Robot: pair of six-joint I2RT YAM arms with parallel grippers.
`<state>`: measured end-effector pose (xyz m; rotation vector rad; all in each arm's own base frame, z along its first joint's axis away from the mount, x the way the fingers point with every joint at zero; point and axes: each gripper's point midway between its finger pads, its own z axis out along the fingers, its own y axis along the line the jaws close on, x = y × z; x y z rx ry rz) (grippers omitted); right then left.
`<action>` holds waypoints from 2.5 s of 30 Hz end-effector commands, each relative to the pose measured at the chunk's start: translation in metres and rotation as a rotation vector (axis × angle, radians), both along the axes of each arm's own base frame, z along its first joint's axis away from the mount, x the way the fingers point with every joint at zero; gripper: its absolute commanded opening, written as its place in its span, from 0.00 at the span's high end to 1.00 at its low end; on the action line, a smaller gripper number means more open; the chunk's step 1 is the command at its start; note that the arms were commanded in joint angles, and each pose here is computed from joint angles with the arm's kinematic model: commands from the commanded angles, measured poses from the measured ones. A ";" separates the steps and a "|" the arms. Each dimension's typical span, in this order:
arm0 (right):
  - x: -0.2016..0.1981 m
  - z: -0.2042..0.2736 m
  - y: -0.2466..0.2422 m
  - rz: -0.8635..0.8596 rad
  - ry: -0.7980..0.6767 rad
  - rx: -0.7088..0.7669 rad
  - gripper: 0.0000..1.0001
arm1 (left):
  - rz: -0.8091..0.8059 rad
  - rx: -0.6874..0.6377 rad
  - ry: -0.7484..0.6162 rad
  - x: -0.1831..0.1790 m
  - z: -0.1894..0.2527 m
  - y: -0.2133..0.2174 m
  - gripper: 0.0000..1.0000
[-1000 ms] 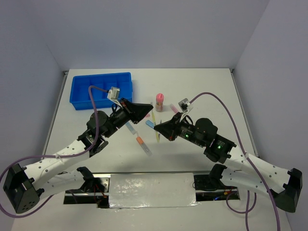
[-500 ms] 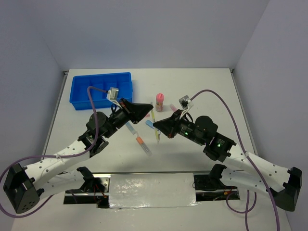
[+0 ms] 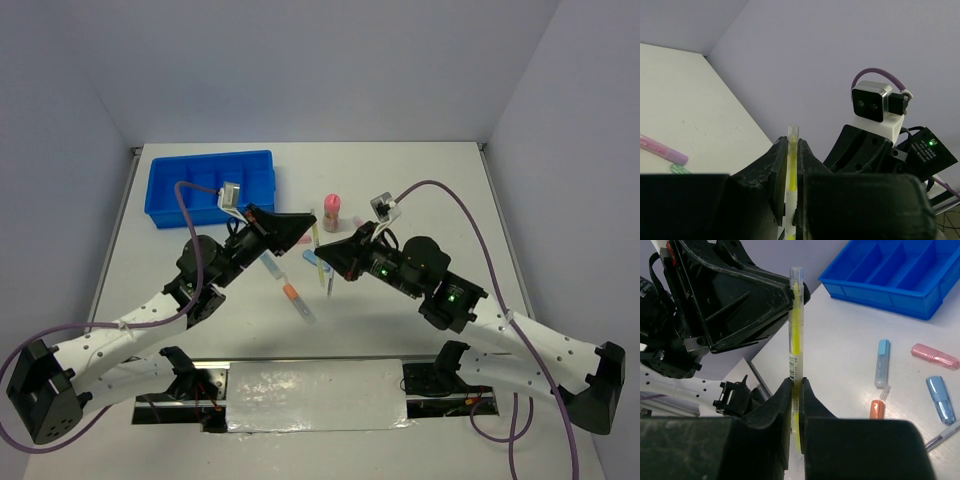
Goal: Sort the stationery into containers
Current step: Close the pen cap on the pen.
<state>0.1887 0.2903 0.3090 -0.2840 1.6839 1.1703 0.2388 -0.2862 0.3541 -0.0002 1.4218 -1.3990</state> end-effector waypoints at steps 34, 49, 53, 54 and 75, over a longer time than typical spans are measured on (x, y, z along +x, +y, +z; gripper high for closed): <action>-0.019 0.070 0.023 0.191 -0.355 0.013 0.55 | -0.152 0.205 -0.413 -0.054 0.042 0.001 1.00; -0.026 0.061 0.037 0.277 -0.345 0.001 0.91 | -0.207 0.199 -0.460 -0.067 0.055 -0.001 1.00; -0.026 0.067 0.032 0.259 -0.356 0.020 1.00 | -0.193 0.219 -0.437 -0.062 0.050 -0.002 0.67; -0.026 0.067 0.031 0.251 -0.355 0.020 1.00 | -0.188 0.224 -0.438 -0.061 0.051 -0.001 0.59; -0.017 0.055 0.032 0.227 -0.313 -0.058 1.00 | -0.088 0.290 -0.406 -0.036 0.085 0.000 0.26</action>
